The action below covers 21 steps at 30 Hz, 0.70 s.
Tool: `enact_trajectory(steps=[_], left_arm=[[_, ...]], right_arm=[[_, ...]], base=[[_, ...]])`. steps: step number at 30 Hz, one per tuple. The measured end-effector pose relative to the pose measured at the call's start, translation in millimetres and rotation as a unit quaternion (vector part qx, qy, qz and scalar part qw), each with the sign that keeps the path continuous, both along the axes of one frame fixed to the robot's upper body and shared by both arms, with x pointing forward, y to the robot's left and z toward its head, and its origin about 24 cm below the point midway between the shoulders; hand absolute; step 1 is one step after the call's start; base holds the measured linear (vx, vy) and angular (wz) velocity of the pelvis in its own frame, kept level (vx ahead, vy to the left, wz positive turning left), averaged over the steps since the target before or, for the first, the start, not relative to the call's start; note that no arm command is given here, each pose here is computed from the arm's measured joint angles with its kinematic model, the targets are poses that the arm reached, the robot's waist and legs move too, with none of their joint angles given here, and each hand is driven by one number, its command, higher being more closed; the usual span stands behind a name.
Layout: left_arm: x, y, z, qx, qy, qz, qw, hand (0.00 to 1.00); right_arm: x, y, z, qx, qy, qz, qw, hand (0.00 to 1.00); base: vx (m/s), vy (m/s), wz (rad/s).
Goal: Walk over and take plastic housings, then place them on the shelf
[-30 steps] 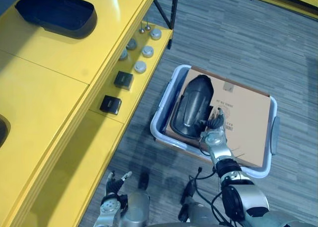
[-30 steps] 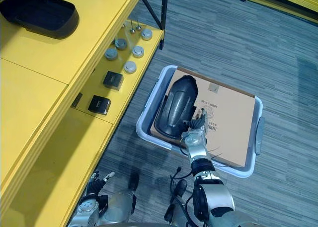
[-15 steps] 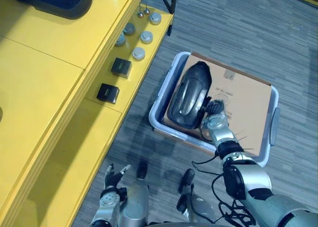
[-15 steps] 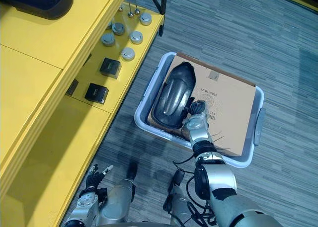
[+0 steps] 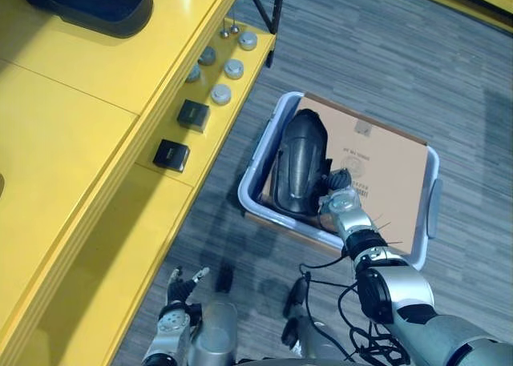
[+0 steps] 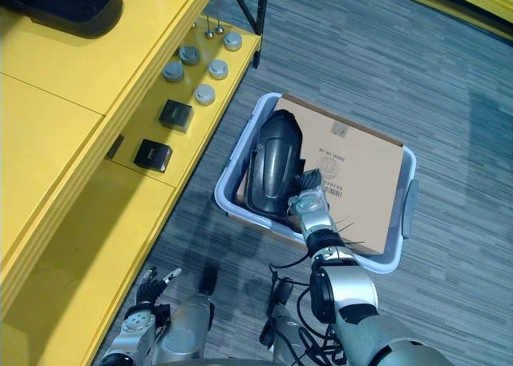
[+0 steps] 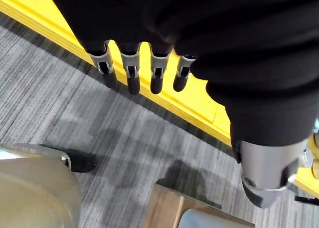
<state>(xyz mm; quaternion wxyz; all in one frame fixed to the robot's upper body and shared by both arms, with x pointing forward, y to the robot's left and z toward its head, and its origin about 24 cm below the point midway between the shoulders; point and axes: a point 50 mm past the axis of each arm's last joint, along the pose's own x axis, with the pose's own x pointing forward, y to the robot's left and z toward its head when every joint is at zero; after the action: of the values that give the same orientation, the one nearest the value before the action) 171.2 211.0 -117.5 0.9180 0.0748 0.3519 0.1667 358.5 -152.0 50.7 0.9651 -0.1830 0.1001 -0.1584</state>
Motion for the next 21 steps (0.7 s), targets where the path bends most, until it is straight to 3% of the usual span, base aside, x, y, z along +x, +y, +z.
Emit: enact_trajectory(steps=[4, 9, 15, 21], left_arm=[[1, -17, 2, -0.012, -0.012, -0.016, 1.0, 0.0], [30, -44, 42, -0.024, -0.132, -0.057, 0.989, 0.0], [57, -64, 111, -0.044, -0.303, -0.068, 0.95, 0.0], [68, -75, 187, -0.033, -0.464, -0.058, 0.883, 0.0]], right_arm=[[-28, -6, -12, -0.014, -0.021, -0.02, 0.999, 1.0], [-43, -17, -3, -0.039, -0.066, -0.058, 0.995, 1.0], [-49, -15, 31, -0.037, -0.158, -0.066, 0.985, 1.0], [-58, 3, 69, -0.029, -0.256, -0.039, 0.965, 1.0]], base=[[0.02, 0.003, 0.02], [-0.01, 0.004, 0.08], [-0.01, -0.007, 0.06], [0.01, -0.001, 0.0]])
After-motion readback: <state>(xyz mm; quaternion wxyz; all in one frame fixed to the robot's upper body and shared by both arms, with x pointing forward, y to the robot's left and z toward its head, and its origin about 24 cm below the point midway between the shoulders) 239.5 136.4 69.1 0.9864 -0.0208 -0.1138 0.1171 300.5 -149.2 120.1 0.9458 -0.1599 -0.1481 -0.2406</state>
